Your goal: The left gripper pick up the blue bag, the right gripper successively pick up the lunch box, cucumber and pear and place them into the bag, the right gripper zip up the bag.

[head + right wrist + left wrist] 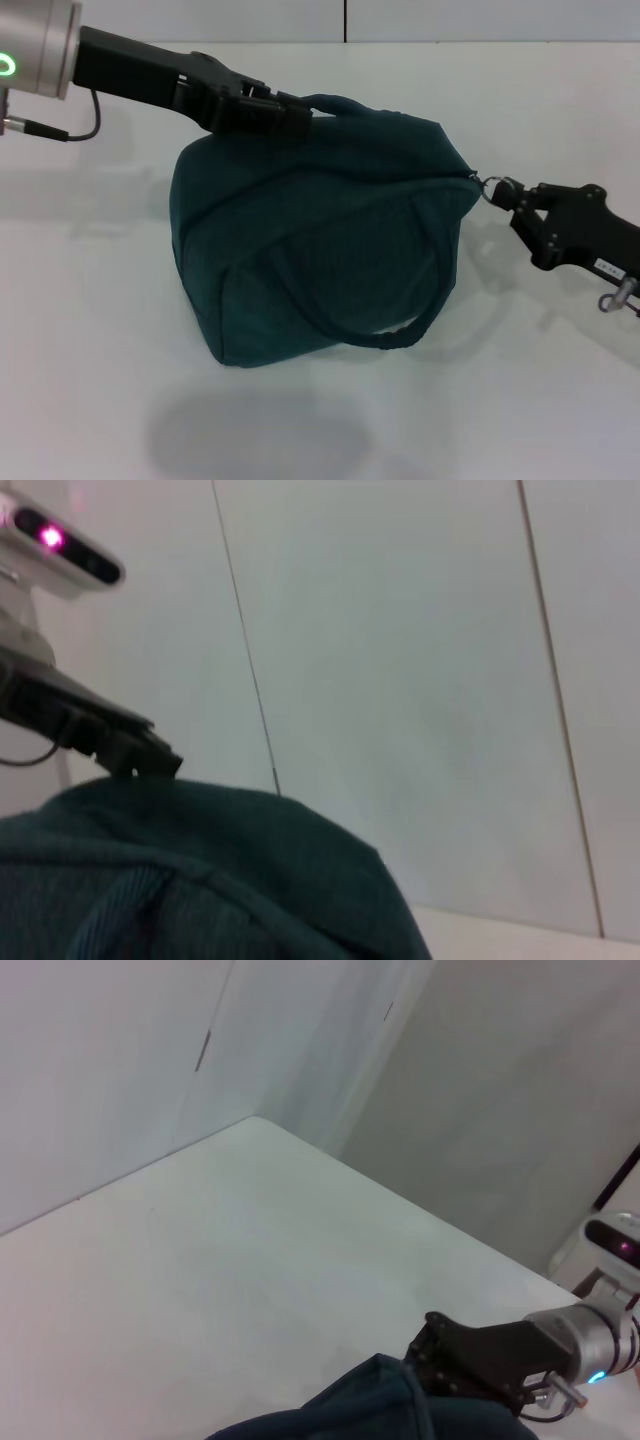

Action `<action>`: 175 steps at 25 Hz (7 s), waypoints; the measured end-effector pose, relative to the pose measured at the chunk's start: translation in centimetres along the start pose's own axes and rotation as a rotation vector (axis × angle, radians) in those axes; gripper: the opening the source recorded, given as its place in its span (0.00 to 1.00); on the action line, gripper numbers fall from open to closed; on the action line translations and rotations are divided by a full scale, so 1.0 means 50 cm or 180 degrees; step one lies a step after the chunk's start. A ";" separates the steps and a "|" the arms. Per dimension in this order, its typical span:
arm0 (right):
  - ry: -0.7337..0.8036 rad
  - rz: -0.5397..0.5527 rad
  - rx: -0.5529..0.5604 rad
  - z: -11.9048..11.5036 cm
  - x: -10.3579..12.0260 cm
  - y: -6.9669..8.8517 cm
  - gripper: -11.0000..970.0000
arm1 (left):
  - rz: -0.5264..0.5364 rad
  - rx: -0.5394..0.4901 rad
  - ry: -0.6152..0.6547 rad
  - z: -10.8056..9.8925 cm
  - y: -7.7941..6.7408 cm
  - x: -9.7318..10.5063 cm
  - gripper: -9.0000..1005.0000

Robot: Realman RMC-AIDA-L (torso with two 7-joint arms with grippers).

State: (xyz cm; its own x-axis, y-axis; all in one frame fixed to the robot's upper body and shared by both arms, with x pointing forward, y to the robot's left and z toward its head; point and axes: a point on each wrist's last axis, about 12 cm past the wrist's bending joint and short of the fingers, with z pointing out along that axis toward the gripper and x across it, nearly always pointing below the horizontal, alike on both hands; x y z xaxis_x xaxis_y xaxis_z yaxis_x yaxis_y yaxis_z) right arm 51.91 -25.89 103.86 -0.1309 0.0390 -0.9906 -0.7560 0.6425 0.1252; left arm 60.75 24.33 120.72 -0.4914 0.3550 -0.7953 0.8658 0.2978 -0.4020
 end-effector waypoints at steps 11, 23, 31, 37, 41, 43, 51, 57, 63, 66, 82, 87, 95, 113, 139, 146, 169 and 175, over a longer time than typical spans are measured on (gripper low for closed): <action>0.0293 -0.0119 -0.0099 0.050 0.003 -0.001 0.05 | -0.0017 0.0037 -0.0003 0.009 -0.003 0.004 0.25; 0.0485 -0.0154 -0.0011 0.065 0.008 -0.012 0.05 | 0.0002 0.0063 0.0004 0.015 -0.005 0.000 0.25; 0.0643 -0.0186 -0.0043 0.079 0.014 -0.010 0.05 | 0.0025 0.0054 0.0014 0.017 -0.004 -0.004 0.25; 0.0553 -0.0147 -0.0047 0.073 0.011 -0.008 0.05 | 0.0033 0.0049 0.0004 0.016 -0.004 -0.005 0.25; 0.0302 -0.0077 -0.0084 0.057 0.002 0.000 0.05 | 0.0033 0.0075 -0.0016 0.021 -0.006 -0.007 0.25; 0.0201 -0.0074 -0.0090 0.049 -0.003 0.002 0.05 | 0.0028 0.0094 -0.0022 0.025 -0.008 -0.007 0.25; 0.0124 -0.0100 -0.0064 0.039 -0.006 0.001 0.05 | 0.0080 0.0215 0.0016 0.058 -0.018 -0.025 0.25; 0.0141 -0.0089 -0.0075 0.035 -0.002 0.003 0.05 | 0.0186 0.0171 0.0016 0.083 -0.019 -0.046 0.26; 0.0149 -0.0100 -0.0049 0.027 0.003 0.004 0.05 | 0.0300 -0.0013 -0.0053 0.092 -0.011 -0.067 0.38; 0.0150 -0.0098 -0.0052 0.027 0.004 0.005 0.05 | 0.0376 -0.0180 0.0081 0.106 -0.003 -0.073 0.51; 0.0095 -0.0065 -0.0019 0.020 0.003 0.005 0.06 | 0.0360 -0.0236 0.0537 0.137 -0.007 -0.074 0.59; 0.0079 -0.0068 -0.0002 0.019 0.001 0.003 0.06 | 0.0358 -0.0228 0.0528 0.135 -0.007 -0.074 0.52; 0.0006 -0.0062 0.0116 0.013 -0.005 -0.009 0.06 | 0.0332 -0.0251 0.0526 0.124 -0.003 -0.070 0.21; 0.0305 -0.0173 0.0173 0.039 0.006 -0.018 0.06 | 0.0365 -0.0125 0.0390 0.099 -0.008 -0.087 0.06; 0.0032 0.0004 -0.0245 -0.068 0.028 0.042 0.06 | 0.0257 0.0033 0.0361 0.084 -0.012 -0.043 0.10; -0.0166 0.0110 0.0009 -0.097 0.020 0.027 0.06 | 0.0365 0.0213 -0.0250 0.052 -0.022 -0.046 0.16; -0.0782 0.0275 -0.1457 -0.058 -0.170 0.002 0.61 | 0.0351 0.0388 -0.1176 -0.081 -0.055 0.113 0.34; -0.0320 0.0308 -0.2104 0.023 -0.220 0.021 0.75 | 0.0421 0.0360 -0.1370 -0.085 -0.074 0.174 0.46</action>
State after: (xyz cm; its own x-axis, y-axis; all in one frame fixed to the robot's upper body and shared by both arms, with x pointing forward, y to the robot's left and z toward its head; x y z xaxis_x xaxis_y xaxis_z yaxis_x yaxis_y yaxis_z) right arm 53.28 -24.76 114.84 -0.1818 0.1644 -0.9695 -0.9815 0.0305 0.1892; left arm 52.89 30.06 117.21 -0.3130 -0.0240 -0.9494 0.9350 0.1677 -0.3125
